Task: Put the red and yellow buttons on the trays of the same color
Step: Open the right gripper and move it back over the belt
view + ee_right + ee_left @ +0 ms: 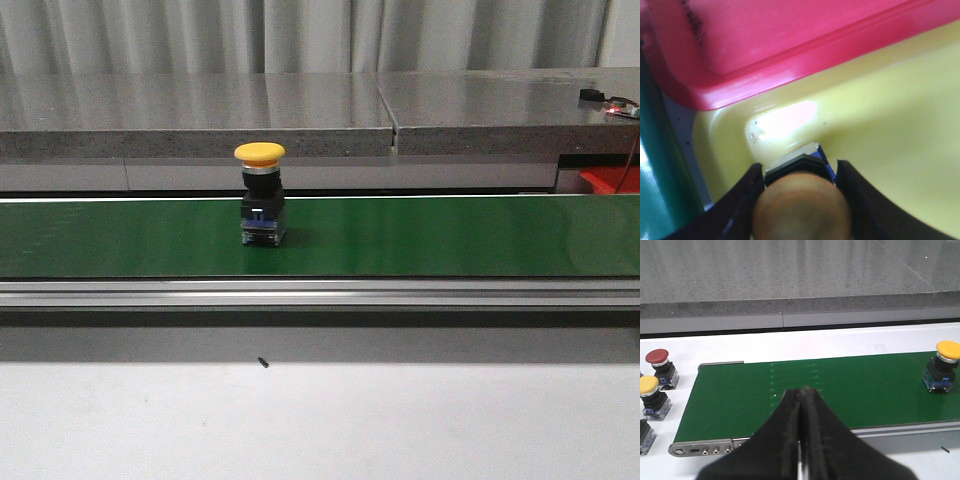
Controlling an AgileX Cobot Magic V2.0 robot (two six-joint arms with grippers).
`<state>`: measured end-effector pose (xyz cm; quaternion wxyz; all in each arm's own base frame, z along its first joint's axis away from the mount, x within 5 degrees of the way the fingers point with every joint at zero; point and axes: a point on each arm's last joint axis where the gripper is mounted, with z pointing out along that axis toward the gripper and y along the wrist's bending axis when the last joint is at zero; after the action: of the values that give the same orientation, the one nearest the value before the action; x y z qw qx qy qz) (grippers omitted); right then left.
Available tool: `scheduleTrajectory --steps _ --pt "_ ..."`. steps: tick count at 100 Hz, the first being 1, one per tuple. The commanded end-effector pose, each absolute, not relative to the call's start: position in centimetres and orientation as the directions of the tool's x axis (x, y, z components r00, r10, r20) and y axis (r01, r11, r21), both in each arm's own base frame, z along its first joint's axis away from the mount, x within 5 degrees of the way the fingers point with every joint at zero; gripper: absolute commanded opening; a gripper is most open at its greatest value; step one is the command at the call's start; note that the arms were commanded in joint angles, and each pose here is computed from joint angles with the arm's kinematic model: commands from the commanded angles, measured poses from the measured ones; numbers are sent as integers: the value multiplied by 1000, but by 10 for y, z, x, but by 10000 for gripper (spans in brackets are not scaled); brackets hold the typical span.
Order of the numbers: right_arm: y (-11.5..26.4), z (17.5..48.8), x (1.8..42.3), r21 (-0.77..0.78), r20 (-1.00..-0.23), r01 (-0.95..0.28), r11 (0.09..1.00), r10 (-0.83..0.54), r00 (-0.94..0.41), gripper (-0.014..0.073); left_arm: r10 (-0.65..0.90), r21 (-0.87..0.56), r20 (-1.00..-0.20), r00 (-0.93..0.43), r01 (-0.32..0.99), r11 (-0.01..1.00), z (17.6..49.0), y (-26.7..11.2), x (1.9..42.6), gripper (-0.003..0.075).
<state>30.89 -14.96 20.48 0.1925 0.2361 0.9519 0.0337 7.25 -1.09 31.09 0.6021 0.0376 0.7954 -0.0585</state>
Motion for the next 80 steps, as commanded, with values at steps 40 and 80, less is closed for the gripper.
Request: scheduleTrajectory --steps 40,80 --pt "-154 210 315 160 -391 437 885 463 -796 274 -40 -67 -983 -181 141 988 326 -12 74 -20" --pt "-151 229 311 159 -440 428 889 452 -776 582 -40 -67 -983 -181 141 988 326 -12 74 -20"
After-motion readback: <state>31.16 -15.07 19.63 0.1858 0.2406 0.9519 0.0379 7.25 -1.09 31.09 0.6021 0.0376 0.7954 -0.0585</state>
